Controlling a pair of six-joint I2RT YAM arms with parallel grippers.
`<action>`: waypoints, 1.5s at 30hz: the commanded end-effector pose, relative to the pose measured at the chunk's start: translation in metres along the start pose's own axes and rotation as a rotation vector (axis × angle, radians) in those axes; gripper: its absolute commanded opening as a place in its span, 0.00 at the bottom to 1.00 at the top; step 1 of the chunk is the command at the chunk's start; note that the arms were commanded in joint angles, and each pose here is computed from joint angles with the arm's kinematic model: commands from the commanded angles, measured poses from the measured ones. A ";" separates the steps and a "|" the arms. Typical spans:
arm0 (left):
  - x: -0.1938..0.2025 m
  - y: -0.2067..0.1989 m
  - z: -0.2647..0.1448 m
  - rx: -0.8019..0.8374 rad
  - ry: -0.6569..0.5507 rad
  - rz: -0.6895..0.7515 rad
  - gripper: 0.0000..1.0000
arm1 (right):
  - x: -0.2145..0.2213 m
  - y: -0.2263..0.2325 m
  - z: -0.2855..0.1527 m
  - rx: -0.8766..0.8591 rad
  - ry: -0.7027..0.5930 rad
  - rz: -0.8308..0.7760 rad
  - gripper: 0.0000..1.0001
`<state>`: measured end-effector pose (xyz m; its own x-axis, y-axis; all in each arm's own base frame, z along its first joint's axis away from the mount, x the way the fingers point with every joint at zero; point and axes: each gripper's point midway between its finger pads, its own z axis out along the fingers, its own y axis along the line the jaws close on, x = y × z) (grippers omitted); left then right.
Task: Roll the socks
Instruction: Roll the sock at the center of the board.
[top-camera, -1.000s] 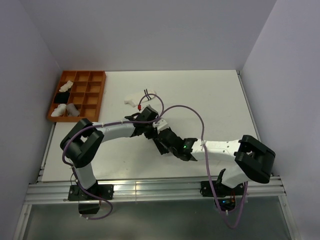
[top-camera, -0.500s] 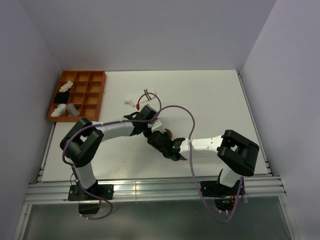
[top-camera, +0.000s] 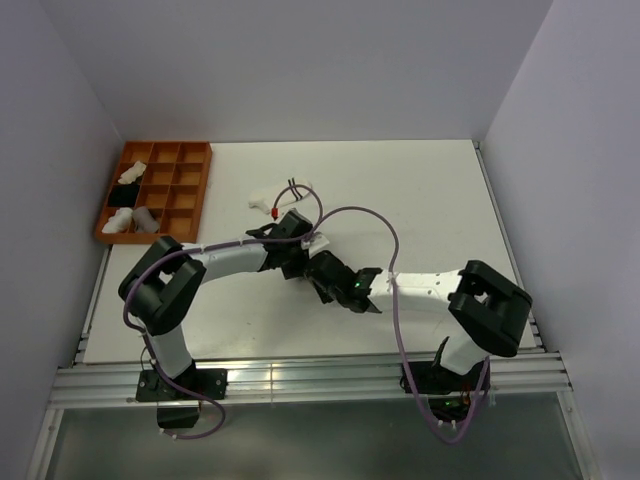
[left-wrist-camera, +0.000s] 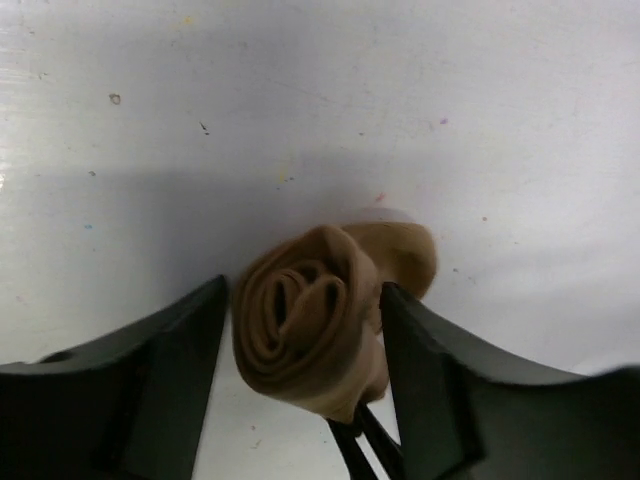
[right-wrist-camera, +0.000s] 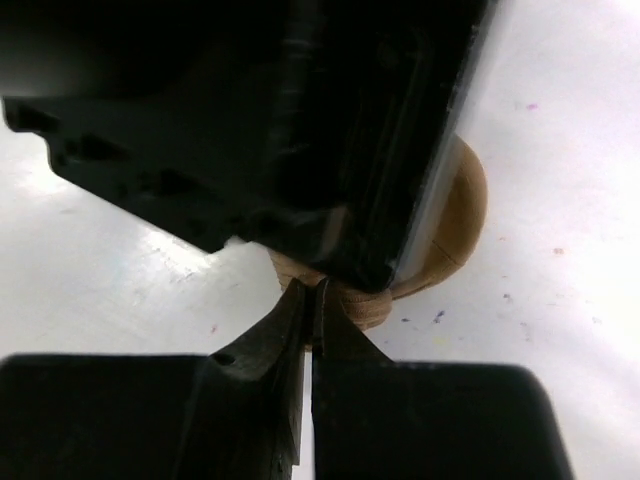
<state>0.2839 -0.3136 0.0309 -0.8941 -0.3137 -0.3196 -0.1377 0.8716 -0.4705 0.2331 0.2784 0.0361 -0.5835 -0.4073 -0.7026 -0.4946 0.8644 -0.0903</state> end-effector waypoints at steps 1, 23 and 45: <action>0.007 0.008 -0.017 -0.048 -0.017 0.049 0.70 | 0.024 0.004 -0.006 -0.190 0.155 0.151 0.00; -0.024 -0.004 -0.064 0.231 -0.194 -0.079 0.87 | 0.002 -0.005 0.001 -0.833 0.325 0.732 0.00; -0.003 0.015 -0.003 0.132 -0.089 -0.092 0.72 | 0.017 -0.016 0.025 -0.817 0.397 0.797 0.00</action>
<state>0.2849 -0.2994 0.0394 -0.8255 -0.4385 -0.3553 -0.1373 0.7667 -0.6272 0.2493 0.2734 0.0358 -0.9925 -0.0425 -0.1148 -0.1217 0.4417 0.8889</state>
